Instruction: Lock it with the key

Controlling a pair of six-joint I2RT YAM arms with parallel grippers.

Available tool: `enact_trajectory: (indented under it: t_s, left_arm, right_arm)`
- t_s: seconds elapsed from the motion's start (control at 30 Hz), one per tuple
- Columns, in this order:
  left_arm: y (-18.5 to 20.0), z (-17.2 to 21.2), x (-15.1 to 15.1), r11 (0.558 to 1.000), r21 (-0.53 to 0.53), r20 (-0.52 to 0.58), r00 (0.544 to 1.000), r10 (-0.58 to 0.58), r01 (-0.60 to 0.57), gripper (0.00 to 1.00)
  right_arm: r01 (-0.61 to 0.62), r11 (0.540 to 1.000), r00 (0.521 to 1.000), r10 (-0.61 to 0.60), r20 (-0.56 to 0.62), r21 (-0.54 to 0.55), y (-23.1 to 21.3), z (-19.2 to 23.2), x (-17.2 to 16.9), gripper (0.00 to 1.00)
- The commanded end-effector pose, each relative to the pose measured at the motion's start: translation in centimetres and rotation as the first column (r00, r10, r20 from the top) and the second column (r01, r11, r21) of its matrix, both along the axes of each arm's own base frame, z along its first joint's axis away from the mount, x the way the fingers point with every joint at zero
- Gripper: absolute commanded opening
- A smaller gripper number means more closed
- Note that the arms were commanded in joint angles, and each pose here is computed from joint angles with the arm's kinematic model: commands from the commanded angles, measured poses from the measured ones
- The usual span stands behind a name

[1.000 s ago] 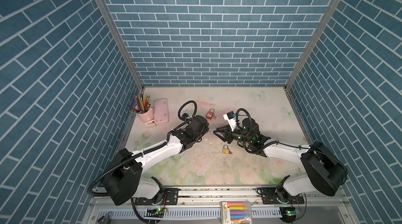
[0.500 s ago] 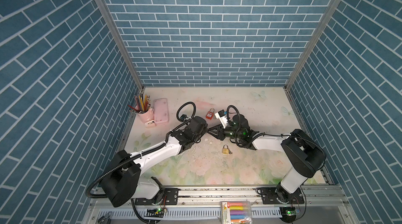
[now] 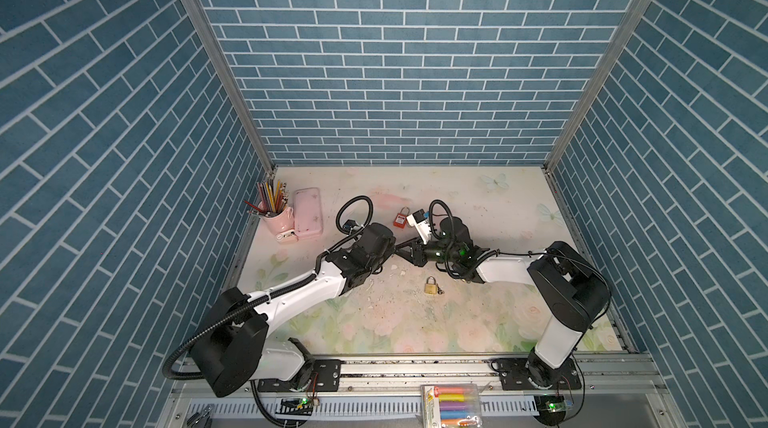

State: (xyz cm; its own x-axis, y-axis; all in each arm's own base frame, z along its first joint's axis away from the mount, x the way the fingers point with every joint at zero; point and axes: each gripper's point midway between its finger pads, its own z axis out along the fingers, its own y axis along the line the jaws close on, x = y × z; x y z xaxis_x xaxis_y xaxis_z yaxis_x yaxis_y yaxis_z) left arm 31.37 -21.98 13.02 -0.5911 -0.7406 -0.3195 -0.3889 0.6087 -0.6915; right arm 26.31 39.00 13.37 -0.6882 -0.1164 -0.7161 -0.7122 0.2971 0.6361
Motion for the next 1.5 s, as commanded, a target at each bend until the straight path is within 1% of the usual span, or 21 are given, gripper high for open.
enact_trajectory:
  t_s: [0.0, 0.13, 0.3, 0.47, 0.63, 1.0, 1.2, 1.27, 1.37, 1.43, 1.47]
  left_arm:
    - [0.2, 1.2, 0.6, 0.999, -0.036, 0.041, 0.999, 0.027, -0.025, 0.0]
    - [0.2, 1.2, 0.6, 0.999, -0.041, 0.043, 0.999, 0.029, -0.028, 0.0]
    - [0.0, 1.0, 0.6, 0.999, -0.049, 0.036, 0.999, 0.023, -0.022, 0.0]
    - [0.0, 0.8, 0.6, 0.998, -0.05, 0.029, 0.999, 0.029, -0.028, 0.0]
    - [0.3, 0.4, 0.5, 0.998, -0.029, -0.014, 0.999, 0.049, -0.049, 0.0]
    - [0.8, -0.2, 0.9, 0.995, -0.048, -0.095, 0.992, 0.086, -0.091, 0.0]
    - [2.7, 1.6, 2.5, 0.986, -0.053, -0.03, 0.988, 0.154, -0.155, 0.0]
    - [4.3, 2.5, 3.3, 0.979, -0.045, -0.006, 0.98, 0.199, -0.199, 0.0]
    - [7.9, 3.9, 4.3, 0.957, -0.04, 0.034, 0.956, 0.29, -0.289, 0.0]
    - [9.7, 5.3, 4.7, 0.949, -0.032, 0.085, 0.945, 0.315, -0.313, 0.0]
    - [10.2, 5.9, 4.8, 0.95, -0.005, 0.109, 0.944, 0.312, -0.314, 0.0]
  right_arm:
    - [-0.017, 0.999, 1.0, 0.017, 0.0, 0.032, 1.0, 0.9, 0.2, 0.18]
    - [-0.023, 0.999, 1.0, 0.023, -0.008, 0.032, 1.1, 0.7, 0.2, 0.18]
    - [-0.035, 0.999, 0.999, 0.036, -0.013, 0.033, 1.3, 0.6, 0.2, 0.16]
    - [-0.044, 0.998, 0.999, 0.045, -0.017, 0.032, 1.5, 0.6, 0.1, 0.08]
    - [-0.048, 0.998, 0.999, 0.048, -0.013, 0.028, 1.5, 0.5, 0.1, 0.0]
    - [-0.096, 0.995, 0.995, 0.096, 0.008, 0.026, 1.6, 0.4, -0.5, 0.0]
    - [-0.144, 0.99, 0.989, 0.144, -0.012, 0.002, 1.1, -0.7, -1.8, 0.0]
    - [-0.156, 0.988, 0.988, 0.156, -0.017, -0.01, 0.6, -1.3, -2.5, 0.0]
    - [-0.168, 0.985, 0.986, 0.167, -0.024, -0.037, -0.6, -2.2, -3.7, 0.0]
    - [-0.155, 0.986, 0.988, 0.153, -0.03, -0.056, -1.5, -2.5, -4.2, 0.0]
    - [-0.142, 0.988, 0.99, 0.14, -0.03, -0.062, -1.9, -2.6, -4.3, 0.0]
